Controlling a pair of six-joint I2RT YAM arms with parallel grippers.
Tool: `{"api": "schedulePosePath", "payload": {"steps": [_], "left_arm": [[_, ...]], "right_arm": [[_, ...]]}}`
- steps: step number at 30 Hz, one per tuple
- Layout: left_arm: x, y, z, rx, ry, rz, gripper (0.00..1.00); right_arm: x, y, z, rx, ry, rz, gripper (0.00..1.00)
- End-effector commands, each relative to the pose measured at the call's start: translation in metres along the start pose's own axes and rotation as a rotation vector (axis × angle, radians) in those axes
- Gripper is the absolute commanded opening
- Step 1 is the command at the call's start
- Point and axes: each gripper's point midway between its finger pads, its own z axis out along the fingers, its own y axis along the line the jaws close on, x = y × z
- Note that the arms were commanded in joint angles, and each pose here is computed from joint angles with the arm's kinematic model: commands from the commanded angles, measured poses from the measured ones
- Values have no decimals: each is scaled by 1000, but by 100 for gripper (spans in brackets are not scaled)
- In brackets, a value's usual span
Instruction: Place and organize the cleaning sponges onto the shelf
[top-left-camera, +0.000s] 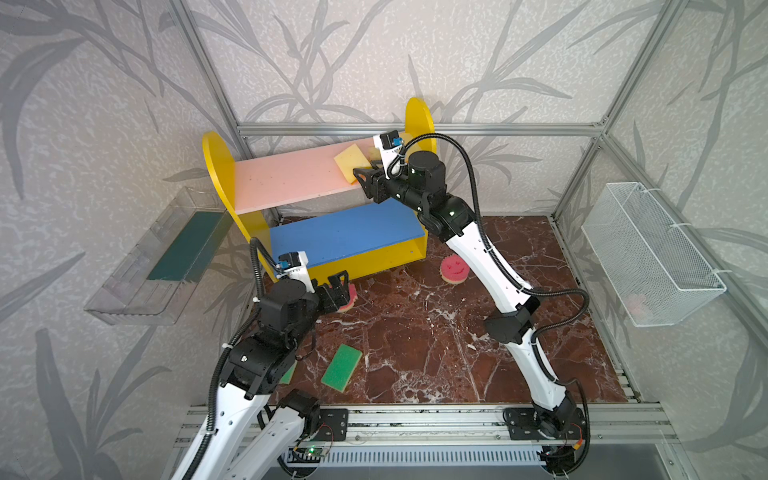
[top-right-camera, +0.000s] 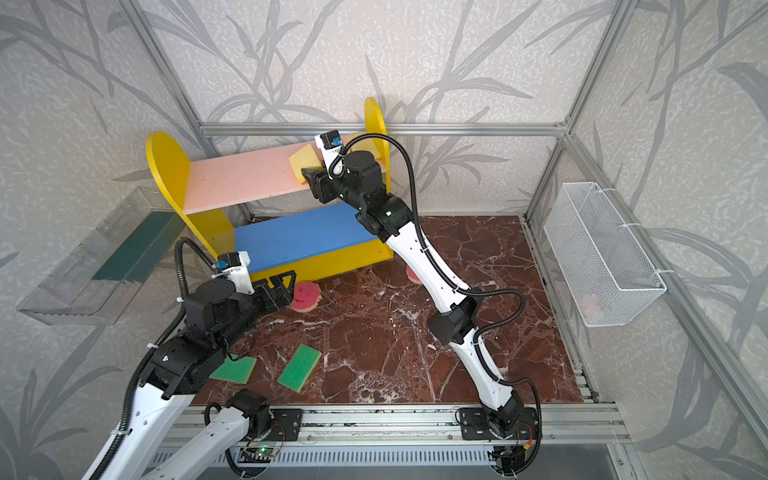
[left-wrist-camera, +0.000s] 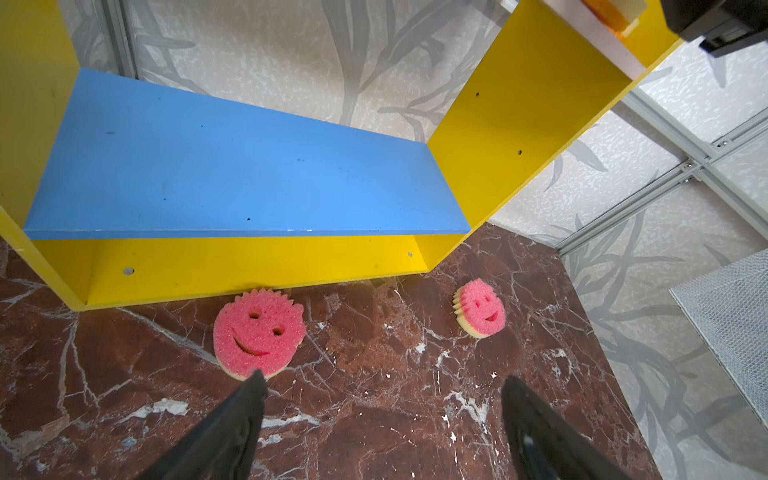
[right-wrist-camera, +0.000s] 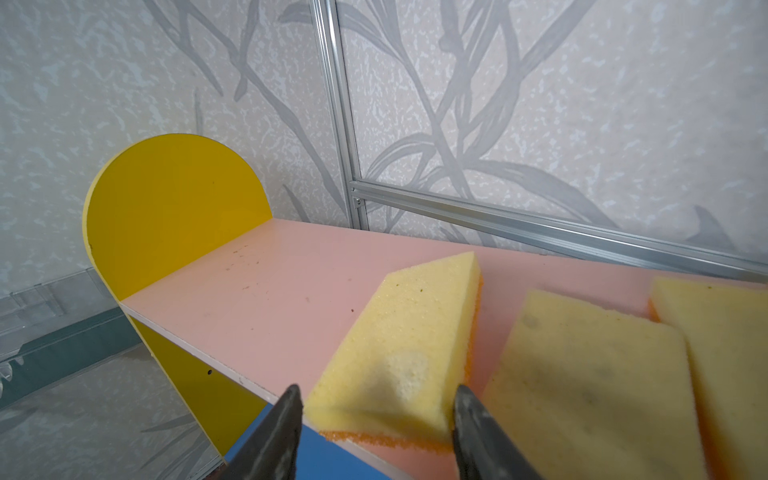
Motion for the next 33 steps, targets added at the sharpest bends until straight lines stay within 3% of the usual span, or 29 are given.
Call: {"api": "schedulePosePath", "payload": {"steps": [1, 7, 14, 20, 27, 33], "left_arm": [[-26, -11, -11, 9, -46, 20, 90], [-66, -31, -17, 17, -106, 55, 90], [-107, -47, -10, -17, -157, 98, 90], [-124, -49, -17, -41, -204, 104, 90], [-129, -47, -15, -63, -207, 114, 90], [-139, -58, -4, -47, -199, 109, 78]], "right_arm": [[-9, -1, -4, -11, -17, -10, 60], [-16, 11, -12, -77, -15, -2, 76], [-21, 14, -20, -123, 0, 35, 77], [-15, 14, -22, -200, 36, 122, 68], [-21, 23, -30, -300, 41, 147, 79], [-26, 34, -38, -403, 45, 171, 78]]}}
